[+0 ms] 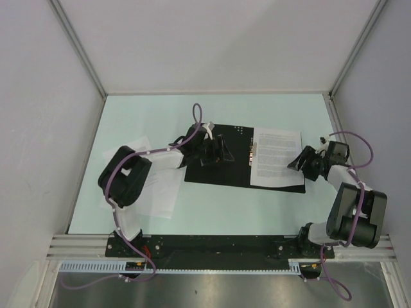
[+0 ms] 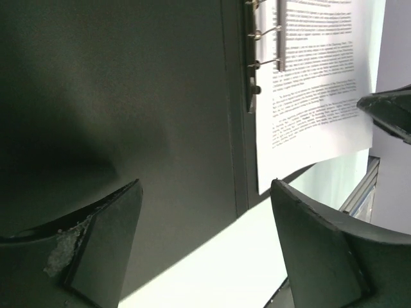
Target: Put the files into the folder
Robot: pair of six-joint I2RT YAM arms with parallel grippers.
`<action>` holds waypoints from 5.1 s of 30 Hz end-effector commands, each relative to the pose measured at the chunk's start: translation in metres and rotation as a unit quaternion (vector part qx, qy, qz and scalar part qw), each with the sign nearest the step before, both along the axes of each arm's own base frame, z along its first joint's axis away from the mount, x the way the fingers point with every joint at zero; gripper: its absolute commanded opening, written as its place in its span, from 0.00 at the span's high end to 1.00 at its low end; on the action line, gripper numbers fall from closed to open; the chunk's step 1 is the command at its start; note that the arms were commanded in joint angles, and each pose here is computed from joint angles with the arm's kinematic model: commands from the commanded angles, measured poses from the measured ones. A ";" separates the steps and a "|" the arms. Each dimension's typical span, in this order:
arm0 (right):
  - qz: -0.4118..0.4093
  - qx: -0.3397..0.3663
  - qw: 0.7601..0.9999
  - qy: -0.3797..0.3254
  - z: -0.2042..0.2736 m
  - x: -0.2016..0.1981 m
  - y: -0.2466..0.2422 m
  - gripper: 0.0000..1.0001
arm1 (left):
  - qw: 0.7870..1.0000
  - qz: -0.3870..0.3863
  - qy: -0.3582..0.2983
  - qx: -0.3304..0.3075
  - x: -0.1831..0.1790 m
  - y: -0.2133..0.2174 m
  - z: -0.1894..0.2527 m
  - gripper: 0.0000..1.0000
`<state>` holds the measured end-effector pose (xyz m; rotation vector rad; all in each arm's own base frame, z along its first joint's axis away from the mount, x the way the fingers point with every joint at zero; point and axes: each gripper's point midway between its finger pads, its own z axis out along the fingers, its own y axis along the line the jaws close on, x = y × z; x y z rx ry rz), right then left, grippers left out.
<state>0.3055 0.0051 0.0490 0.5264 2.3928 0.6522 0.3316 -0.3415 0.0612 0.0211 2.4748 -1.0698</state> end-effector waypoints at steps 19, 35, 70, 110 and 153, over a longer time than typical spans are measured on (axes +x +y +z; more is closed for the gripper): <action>0.118 -0.033 0.943 -0.309 0.193 0.093 0.280 0.00 | 0.910 0.409 -0.042 0.058 -0.013 0.331 0.089 0.00; 0.331 0.005 0.907 -0.261 0.080 0.085 0.566 0.00 | 0.835 0.545 0.077 0.012 0.012 0.412 -0.001 0.00; 0.415 0.008 0.896 -0.158 -0.013 0.019 0.622 0.27 | 0.811 0.569 0.129 -0.037 -0.006 0.411 -0.042 0.01; 0.396 -0.087 0.908 -0.107 -0.069 0.012 0.592 0.23 | 0.818 0.559 0.130 -0.030 -0.007 0.402 -0.045 0.00; 0.399 -0.096 0.909 -0.075 -0.084 -0.008 0.581 0.12 | 0.825 0.547 0.136 -0.034 -0.006 0.393 -0.048 0.00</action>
